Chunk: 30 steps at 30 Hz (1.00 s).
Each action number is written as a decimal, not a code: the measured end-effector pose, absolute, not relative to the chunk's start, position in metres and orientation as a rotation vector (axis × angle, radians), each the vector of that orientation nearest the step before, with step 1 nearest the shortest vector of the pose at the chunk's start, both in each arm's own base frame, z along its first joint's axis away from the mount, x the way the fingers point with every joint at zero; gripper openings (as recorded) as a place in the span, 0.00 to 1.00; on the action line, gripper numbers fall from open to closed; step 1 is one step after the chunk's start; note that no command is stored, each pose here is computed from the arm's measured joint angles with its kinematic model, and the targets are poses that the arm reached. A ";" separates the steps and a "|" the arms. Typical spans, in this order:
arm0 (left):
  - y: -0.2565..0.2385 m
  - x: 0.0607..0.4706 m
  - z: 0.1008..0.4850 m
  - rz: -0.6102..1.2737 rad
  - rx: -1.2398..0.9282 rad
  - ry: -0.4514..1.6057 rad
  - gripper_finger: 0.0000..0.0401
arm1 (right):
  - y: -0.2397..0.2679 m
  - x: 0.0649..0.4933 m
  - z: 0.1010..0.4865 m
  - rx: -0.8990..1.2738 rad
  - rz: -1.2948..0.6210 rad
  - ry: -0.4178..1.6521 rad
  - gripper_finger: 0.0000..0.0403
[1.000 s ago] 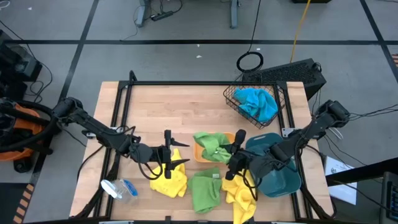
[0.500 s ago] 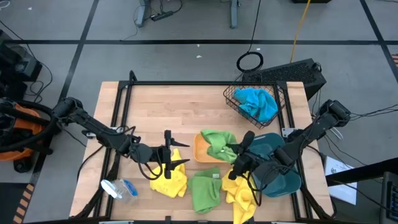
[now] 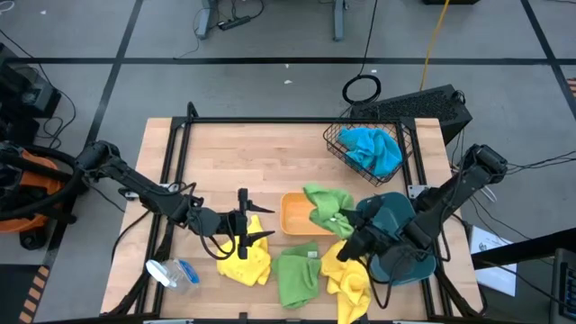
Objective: Sort microfiber towel by color & place in baskets
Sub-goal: Put the top green microfiber cloth into the blue bin
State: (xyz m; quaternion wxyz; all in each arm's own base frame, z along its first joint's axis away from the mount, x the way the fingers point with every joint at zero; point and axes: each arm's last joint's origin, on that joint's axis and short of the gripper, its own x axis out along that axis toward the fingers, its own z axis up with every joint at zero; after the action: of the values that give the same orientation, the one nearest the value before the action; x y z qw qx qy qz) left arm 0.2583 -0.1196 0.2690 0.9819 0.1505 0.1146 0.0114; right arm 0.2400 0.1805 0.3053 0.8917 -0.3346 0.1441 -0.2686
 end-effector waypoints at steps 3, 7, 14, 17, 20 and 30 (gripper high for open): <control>-0.120 0.258 0.269 0.024 0.292 0.231 0.64 | 0.184 0.233 0.304 -0.746 -0.624 0.315 0.09; -0.120 0.258 0.269 0.024 0.289 0.231 0.64 | 0.179 0.226 0.308 -0.826 -0.724 0.349 0.09; -0.120 0.258 0.269 0.024 0.287 0.230 0.64 | 0.141 0.199 0.338 -0.789 -0.625 0.356 0.09; -0.120 0.258 0.269 0.024 0.288 0.230 0.64 | 0.119 0.178 0.346 -0.616 -0.483 0.350 0.09; -0.120 0.258 0.269 0.024 0.288 0.230 0.64 | 0.099 0.157 0.341 -0.379 -0.403 0.401 0.09; -0.121 0.261 0.263 0.021 0.272 0.249 0.64 | 0.092 0.141 0.269 0.057 -0.361 0.690 0.09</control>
State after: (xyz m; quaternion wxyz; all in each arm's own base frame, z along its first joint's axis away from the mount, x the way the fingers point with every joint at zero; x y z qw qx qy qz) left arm 0.2615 -0.1215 0.2626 0.9830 0.1351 0.1240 0.0105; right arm 0.1407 0.0918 0.2686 0.9247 0.0277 0.3364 -0.1761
